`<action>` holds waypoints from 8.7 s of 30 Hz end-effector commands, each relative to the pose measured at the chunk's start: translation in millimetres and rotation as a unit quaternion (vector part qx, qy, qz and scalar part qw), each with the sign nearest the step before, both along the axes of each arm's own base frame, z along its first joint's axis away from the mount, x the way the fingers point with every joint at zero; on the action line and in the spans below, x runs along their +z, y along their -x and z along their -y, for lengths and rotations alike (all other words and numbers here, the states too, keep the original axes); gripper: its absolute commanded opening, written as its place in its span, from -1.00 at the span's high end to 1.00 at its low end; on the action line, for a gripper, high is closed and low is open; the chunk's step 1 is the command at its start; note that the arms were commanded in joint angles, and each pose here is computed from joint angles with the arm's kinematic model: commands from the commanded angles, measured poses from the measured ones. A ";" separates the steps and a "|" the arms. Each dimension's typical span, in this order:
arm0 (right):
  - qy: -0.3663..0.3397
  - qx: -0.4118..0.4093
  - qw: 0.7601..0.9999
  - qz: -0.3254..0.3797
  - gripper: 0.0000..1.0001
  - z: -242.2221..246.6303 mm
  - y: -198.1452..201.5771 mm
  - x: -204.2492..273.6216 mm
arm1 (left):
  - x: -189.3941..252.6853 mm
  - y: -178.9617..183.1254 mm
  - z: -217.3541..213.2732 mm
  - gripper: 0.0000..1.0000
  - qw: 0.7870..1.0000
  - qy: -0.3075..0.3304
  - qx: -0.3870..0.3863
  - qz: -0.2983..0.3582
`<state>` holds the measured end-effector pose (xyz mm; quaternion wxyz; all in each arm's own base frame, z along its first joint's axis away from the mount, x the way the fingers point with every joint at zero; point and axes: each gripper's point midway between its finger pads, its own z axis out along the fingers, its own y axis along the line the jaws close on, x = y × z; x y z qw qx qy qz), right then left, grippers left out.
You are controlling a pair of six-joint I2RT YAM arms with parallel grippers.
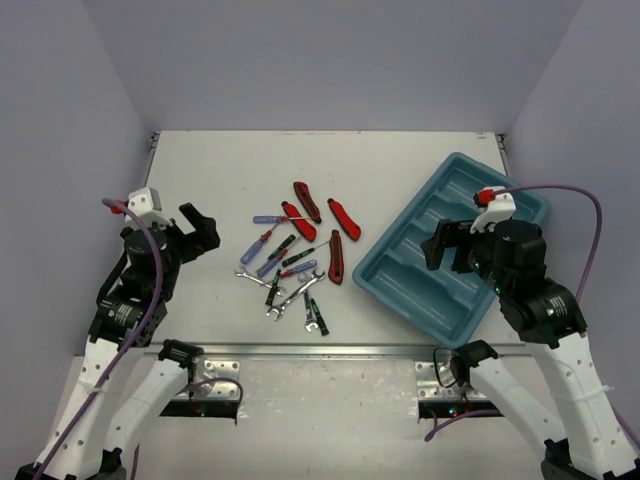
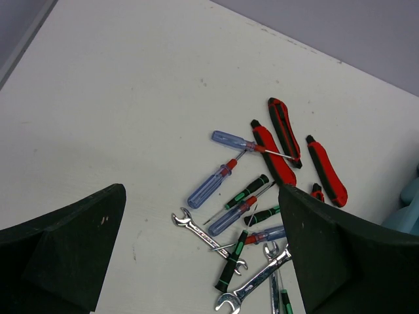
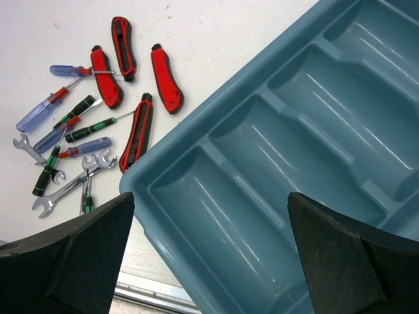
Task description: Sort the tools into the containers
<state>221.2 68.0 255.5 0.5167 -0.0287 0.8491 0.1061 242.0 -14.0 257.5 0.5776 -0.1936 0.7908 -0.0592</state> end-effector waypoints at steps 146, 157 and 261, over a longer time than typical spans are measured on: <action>0.091 -0.013 0.980 -0.176 -0.97 -206.0 -190.5 -158.7 | 0.6 -0.9 35.9 -1.00 0.998 0.008 -0.067 0.005; 0.104 0.009 0.957 -0.272 -0.18 -204.0 -154.6 -227.3 | 2.3 -0.1 38.7 -1.00 0.997 0.010 -0.076 0.010; -0.071 0.168 0.979 -0.096 -0.93 -185.5 -244.3 -55.9 | 2.6 -3.4 44.1 -1.00 0.996 0.008 -0.093 0.009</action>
